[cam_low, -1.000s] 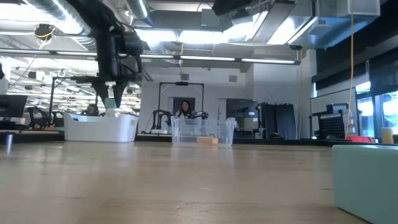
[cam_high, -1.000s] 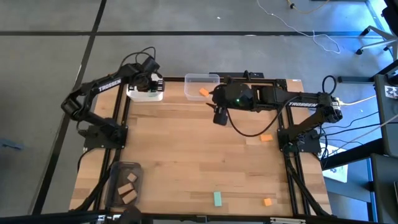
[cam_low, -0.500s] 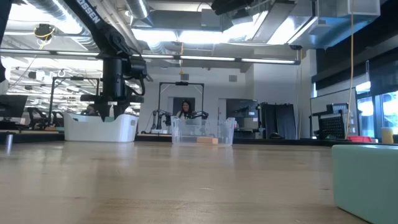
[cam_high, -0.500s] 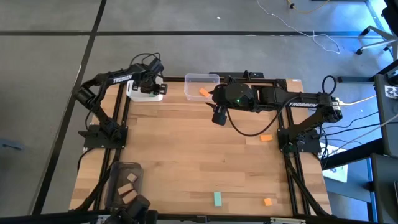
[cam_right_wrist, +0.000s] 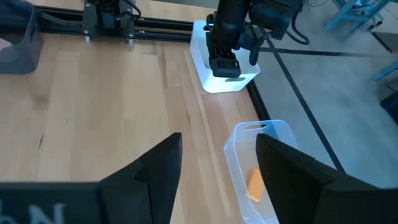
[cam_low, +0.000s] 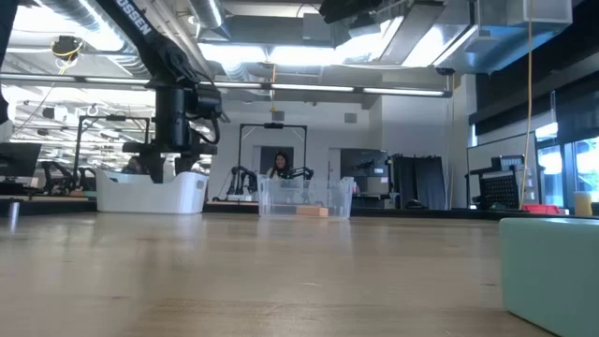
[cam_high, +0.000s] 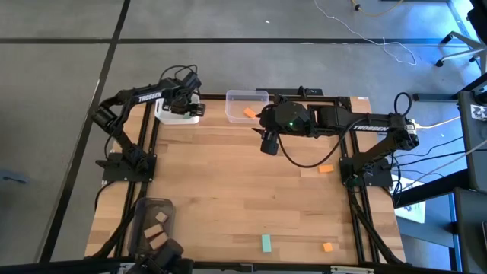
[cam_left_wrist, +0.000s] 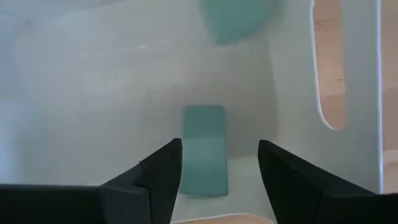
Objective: Sort & place blocks by color
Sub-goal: Put the blue block into the white bin
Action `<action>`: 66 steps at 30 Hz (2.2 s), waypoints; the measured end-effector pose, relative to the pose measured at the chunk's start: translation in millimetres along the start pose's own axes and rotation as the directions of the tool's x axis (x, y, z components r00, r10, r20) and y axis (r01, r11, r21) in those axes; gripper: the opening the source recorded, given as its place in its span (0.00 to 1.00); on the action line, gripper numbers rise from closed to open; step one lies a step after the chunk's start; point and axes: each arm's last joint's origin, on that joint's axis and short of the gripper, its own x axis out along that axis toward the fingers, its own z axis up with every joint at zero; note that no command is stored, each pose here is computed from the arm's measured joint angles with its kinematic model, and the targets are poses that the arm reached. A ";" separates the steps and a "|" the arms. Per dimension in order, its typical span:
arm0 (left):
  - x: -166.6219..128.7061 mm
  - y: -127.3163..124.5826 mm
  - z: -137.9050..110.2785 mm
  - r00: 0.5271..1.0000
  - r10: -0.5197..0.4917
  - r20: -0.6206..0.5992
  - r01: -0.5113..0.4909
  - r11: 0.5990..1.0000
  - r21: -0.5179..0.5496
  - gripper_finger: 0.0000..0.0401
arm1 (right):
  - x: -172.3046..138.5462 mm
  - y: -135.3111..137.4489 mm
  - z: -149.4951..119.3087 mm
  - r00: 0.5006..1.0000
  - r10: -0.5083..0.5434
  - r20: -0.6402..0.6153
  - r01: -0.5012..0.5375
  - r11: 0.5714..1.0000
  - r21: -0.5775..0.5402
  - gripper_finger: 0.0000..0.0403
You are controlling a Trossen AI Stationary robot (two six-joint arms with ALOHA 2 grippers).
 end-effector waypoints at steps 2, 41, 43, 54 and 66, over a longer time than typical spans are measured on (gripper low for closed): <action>-5.2 -0.3 -0.7 1.000 -0.012 0.013 0.012 1.000 0.002 0.50 | 0.0 0.1 0.2 1.000 0.000 0.002 0.000 1.000 0.000 0.51; -171.9 -50.1 -166.8 0.825 -0.561 0.061 0.370 0.619 0.692 0.51 | -16.9 94.9 -48.3 0.666 0.582 -0.467 -0.688 0.722 -0.081 0.44; -173.0 -51.1 -176.0 0.829 -0.559 0.028 0.371 0.587 0.719 0.51 | -19.1 110.0 -51.2 0.638 0.596 -0.488 -0.725 0.677 -0.122 0.44; -181.8 -55.4 -216.0 0.806 -0.584 -0.097 0.437 0.477 0.763 0.51 | -22.4 188.9 -75.6 0.603 0.547 -0.581 -0.795 0.354 -0.492 0.44; -195.5 -46.6 -250.5 0.759 -0.613 -0.220 0.529 0.383 0.757 0.51 | 3.5 249.0 -100.4 0.587 0.555 -0.589 -0.794 0.255 -0.552 0.44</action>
